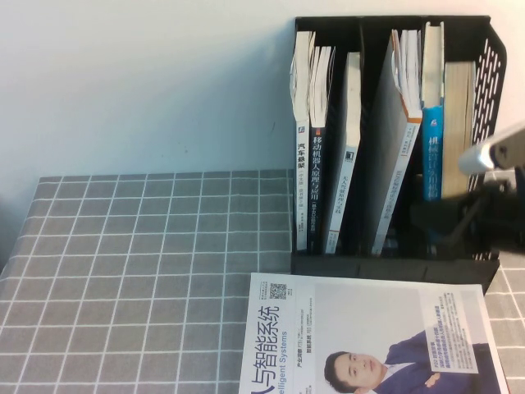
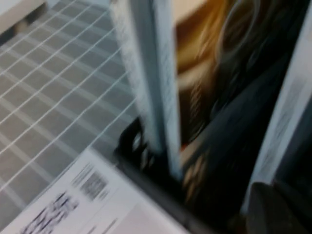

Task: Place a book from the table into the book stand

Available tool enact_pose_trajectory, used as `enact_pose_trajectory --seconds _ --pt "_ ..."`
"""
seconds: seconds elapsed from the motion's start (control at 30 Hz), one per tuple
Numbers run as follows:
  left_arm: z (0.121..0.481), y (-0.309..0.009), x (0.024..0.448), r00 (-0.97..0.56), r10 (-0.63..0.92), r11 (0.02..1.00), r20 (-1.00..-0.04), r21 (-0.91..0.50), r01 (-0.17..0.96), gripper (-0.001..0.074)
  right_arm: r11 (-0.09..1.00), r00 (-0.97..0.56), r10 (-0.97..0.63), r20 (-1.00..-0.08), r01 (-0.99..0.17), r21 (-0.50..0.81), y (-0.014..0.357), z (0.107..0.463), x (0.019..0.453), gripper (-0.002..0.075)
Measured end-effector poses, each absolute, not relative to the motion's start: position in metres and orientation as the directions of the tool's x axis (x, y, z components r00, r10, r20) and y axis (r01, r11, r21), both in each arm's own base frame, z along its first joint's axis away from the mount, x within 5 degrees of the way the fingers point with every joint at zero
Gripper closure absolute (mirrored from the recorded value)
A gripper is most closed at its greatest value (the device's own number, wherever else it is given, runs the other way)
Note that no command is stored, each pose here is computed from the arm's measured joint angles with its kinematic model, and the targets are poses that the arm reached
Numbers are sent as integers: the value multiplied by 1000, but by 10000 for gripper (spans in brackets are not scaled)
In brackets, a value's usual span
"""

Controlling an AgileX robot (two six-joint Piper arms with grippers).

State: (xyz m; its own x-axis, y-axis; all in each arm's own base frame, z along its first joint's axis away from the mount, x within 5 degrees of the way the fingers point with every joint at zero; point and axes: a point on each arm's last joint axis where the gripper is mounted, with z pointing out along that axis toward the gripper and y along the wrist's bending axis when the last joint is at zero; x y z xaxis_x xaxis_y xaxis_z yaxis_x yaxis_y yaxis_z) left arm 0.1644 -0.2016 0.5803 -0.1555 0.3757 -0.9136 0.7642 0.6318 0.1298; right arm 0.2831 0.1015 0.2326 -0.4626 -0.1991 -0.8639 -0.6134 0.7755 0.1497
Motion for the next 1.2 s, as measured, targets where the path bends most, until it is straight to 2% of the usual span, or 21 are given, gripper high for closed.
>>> enact_pose_trajectory --seconds 0.37,0.63,0.83,1.0,1.2 --pt "539 -188 157 -260 464 644 -847 121 756 736 798 -283 -230 -931 -602 -15 102 282 312 729" --pt "509 -168 140 -256 332 675 -908 39 737 736 833 -252 -235 -939 -549 -61 98 296 321 729" --pt "464 -151 125 -267 236 681 -934 -37 731 736 844 -203 -218 -955 -530 -80 98 315 329 729" --pt "424 -140 115 -311 178 686 -934 -108 719 736 874 -239 -131 -962 -487 2 96 321 332 729" --pt "385 -134 109 -385 125 695 -914 -196 691 736 861 -283 -96 -954 -504 63 98 311 327 729"
